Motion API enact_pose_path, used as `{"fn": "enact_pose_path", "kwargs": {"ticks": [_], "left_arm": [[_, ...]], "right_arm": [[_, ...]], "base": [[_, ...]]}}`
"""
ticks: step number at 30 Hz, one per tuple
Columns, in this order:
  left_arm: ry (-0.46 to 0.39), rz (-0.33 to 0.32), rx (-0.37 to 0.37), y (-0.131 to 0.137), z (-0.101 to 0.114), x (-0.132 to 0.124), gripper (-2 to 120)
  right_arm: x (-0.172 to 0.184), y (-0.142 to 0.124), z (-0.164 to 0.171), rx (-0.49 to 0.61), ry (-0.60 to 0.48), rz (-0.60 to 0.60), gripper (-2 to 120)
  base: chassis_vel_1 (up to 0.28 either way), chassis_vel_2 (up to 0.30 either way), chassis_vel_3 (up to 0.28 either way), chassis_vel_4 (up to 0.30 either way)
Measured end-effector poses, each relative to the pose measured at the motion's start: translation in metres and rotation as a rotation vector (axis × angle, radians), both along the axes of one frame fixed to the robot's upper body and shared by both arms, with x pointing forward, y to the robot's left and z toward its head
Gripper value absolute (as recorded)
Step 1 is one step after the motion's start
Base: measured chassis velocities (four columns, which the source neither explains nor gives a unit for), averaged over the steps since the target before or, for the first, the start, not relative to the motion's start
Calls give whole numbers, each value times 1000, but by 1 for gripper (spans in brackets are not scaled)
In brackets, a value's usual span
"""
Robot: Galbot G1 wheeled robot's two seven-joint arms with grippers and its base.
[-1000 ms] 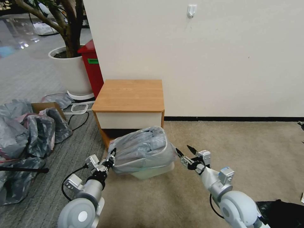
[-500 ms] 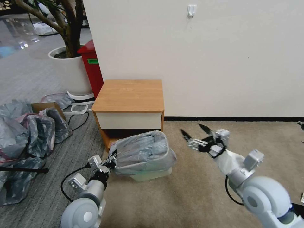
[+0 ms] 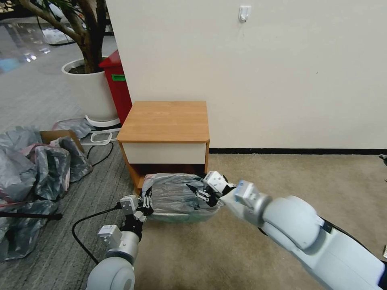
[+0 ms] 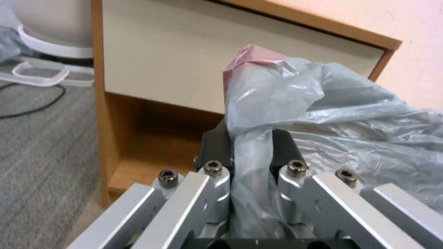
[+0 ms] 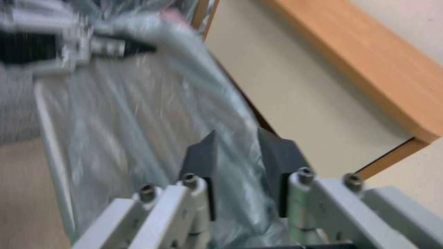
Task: Pick up the garbage bag from the table and place it over the trash can.
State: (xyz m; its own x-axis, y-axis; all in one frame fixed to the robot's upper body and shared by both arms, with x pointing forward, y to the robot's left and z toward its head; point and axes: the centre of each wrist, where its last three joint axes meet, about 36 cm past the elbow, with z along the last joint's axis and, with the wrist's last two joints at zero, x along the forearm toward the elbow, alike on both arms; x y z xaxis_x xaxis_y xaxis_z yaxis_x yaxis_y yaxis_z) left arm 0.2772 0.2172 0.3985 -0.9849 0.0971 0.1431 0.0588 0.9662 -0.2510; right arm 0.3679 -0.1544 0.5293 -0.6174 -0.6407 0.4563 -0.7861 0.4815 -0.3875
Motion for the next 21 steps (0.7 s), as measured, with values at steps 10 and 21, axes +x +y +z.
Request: {"fn": "enact_pose_path", "kwargs": {"ticks": [10, 21], "left_arm": [[-46, -19, 38, -3, 4, -2, 9], [-78, -63, 53, -15, 8, -7, 9]], "right_arm": [[7, 6, -19, -95, 47, 80, 0], [32, 32, -39, -152, 52, 115, 0]], "base": [[0, 0, 0, 0], [0, 0, 0, 0]]}}
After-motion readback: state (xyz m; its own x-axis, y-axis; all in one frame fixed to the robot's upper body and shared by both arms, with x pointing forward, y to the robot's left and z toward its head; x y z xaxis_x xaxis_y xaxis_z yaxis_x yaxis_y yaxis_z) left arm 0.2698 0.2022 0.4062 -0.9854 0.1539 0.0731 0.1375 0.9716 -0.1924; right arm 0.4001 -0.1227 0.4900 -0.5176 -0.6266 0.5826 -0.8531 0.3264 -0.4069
